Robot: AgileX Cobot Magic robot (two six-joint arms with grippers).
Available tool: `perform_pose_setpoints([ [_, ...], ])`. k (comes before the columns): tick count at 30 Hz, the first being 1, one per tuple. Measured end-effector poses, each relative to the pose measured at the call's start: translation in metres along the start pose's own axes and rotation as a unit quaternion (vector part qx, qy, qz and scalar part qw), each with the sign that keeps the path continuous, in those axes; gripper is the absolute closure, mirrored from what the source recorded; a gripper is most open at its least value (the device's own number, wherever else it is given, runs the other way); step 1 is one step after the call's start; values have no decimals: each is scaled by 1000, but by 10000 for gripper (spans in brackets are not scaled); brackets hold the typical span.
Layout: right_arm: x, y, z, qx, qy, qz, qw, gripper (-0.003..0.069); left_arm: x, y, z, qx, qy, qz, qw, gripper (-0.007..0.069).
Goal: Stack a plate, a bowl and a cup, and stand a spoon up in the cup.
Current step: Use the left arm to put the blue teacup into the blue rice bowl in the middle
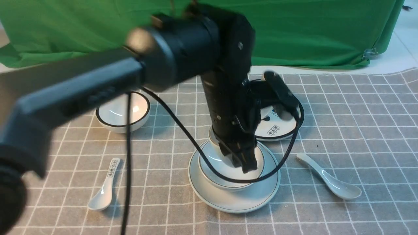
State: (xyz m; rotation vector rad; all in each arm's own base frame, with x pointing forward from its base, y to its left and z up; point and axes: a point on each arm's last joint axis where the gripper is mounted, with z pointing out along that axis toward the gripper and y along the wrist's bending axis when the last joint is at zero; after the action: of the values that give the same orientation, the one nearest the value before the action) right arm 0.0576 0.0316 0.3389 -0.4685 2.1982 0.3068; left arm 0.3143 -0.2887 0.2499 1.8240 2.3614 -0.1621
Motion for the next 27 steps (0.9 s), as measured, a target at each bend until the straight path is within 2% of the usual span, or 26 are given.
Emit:
perform_pose_setpoints([
  [5,2,0,0,0,10,0,1000,568,0,7,22,-1,29,3,1000,591],
  [14,3,0,0,-2,15,0,1000,557,-3,11,39,-3,30,7,1000,575],
  [17,3,0,0,-2,15,1,1000,550,-5,12,40,-5,21,12,1000,526],
  [21,3,1,0,-4,15,2,1000,511,-6,12,40,-8,13,14,1000,412],
  [26,2,1,2,-4,20,6,1000,407,-6,12,39,-8,13,8,1000,279],
  [27,2,0,3,-4,21,6,1000,395,-6,12,39,-8,13,7,1000,279],
])
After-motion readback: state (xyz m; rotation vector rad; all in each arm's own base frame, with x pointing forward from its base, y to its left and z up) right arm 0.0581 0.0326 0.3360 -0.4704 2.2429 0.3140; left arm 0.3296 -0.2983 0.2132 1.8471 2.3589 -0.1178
